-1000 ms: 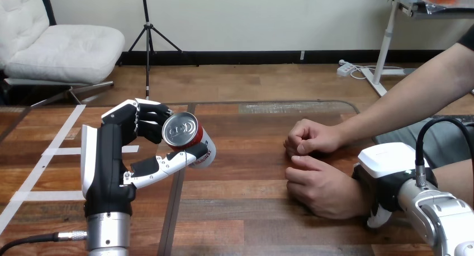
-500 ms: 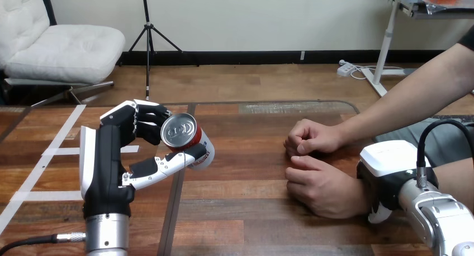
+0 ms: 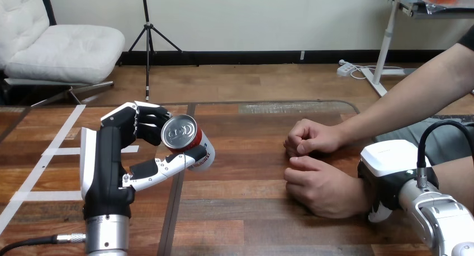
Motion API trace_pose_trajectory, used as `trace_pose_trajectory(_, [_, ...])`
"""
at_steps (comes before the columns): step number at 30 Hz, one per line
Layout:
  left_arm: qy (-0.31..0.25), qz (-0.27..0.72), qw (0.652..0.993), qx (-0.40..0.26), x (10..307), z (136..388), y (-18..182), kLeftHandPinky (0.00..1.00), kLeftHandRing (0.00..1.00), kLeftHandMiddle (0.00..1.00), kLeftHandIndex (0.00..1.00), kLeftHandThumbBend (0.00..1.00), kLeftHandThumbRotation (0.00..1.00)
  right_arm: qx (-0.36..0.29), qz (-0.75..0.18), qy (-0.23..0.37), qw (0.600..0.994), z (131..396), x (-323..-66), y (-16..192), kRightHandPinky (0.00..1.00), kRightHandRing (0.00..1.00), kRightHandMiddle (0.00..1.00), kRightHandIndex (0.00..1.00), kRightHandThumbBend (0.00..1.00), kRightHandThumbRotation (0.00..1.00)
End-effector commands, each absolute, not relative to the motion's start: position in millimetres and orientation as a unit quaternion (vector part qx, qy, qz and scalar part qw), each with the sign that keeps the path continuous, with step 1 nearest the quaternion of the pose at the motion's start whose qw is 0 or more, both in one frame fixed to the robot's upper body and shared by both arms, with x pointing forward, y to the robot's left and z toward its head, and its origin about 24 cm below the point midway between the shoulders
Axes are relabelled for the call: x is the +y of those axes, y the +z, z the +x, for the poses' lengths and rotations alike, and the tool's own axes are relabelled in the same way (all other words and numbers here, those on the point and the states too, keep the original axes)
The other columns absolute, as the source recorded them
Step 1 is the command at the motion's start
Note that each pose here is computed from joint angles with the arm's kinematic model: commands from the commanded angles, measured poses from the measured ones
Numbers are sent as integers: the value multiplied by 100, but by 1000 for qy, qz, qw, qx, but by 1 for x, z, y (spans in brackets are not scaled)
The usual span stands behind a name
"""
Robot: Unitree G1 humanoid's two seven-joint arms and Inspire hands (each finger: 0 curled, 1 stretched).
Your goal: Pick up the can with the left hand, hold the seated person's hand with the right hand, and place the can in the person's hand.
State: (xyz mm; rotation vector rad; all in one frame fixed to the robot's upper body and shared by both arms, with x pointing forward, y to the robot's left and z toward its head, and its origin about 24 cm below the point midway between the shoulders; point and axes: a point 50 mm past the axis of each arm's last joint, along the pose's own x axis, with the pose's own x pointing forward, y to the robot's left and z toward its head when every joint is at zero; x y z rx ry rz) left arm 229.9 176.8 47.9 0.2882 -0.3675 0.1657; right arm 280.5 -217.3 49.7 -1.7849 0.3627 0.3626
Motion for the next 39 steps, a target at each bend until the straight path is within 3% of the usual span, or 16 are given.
trace_pose_trajectory(1, [90, 127, 958, -239, 176, 239, 73, 41, 43, 45, 44, 70, 0, 143, -773, 134, 604, 291, -217, 61, 17, 28, 42, 61, 66, 0])
trace_pose_trajectory(7, [90, 129, 958, -239, 176, 239, 73, 40, 43, 45, 44, 70, 0, 146, -771, 133, 606, 291, -218, 62, 19, 32, 45, 61, 63, 0])
trace_pose_trajectory(19, [87, 122, 959, -239, 176, 241, 73, 40, 42, 45, 44, 70, 0, 139, -762, 122, 621, 289, -219, 68, 16, 28, 44, 61, 61, 0])
trace_pose_trajectory(30, [88, 132, 958, -238, 176, 243, 74, 38, 42, 45, 44, 70, 0, 129, -764, 111, 622, 289, -218, 77, 14, 24, 37, 61, 67, 0])
trace_pose_trajectory(39, [87, 134, 958, -239, 176, 244, 74, 39, 42, 45, 44, 71, 0, 102, -769, 96, 624, 287, -216, 93, 17, 28, 41, 60, 67, 0])
